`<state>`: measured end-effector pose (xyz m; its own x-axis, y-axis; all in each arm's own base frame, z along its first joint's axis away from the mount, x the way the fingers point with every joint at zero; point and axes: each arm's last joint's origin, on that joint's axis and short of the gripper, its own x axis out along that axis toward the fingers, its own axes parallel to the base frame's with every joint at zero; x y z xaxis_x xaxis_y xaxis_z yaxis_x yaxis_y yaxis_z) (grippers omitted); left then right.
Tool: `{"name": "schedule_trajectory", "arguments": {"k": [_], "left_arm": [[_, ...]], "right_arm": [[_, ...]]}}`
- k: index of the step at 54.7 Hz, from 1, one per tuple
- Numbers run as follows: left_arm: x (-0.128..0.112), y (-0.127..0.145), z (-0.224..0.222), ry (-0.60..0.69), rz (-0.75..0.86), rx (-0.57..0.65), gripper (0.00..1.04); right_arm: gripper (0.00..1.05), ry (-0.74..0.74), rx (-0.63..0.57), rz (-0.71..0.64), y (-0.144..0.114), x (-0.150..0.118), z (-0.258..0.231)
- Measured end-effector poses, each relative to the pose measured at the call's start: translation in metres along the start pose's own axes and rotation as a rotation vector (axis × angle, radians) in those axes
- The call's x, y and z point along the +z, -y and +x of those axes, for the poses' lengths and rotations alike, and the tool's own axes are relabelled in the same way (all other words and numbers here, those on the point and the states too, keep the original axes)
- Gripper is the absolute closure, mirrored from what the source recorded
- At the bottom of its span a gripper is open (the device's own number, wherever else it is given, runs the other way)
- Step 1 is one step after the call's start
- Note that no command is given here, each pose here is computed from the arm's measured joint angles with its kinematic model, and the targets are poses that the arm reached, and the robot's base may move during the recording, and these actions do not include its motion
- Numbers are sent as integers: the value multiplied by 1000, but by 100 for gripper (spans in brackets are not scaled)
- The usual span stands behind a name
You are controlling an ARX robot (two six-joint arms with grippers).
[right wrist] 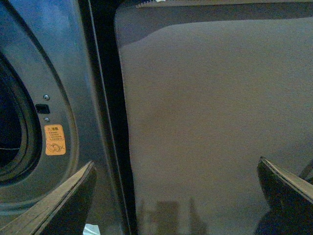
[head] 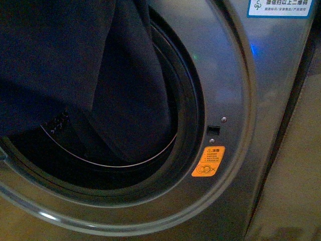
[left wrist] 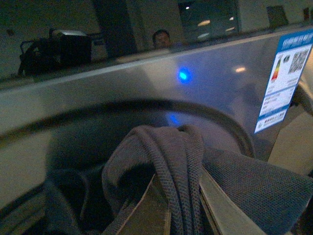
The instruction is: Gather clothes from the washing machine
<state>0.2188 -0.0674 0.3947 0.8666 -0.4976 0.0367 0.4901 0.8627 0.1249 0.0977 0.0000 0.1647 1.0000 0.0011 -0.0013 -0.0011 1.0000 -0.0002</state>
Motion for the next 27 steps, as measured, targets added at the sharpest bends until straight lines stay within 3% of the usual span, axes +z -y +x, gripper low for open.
{"name": "schedule_trajectory", "arguments": {"k": [13,27], "left_arm": [[49,18,16,84,24,-89,98],[116,62,31,193,36,-231,98]], "right_arm": [[7,0,0,0,0,0,0],[7,0,0,0,0,0,0]]}}
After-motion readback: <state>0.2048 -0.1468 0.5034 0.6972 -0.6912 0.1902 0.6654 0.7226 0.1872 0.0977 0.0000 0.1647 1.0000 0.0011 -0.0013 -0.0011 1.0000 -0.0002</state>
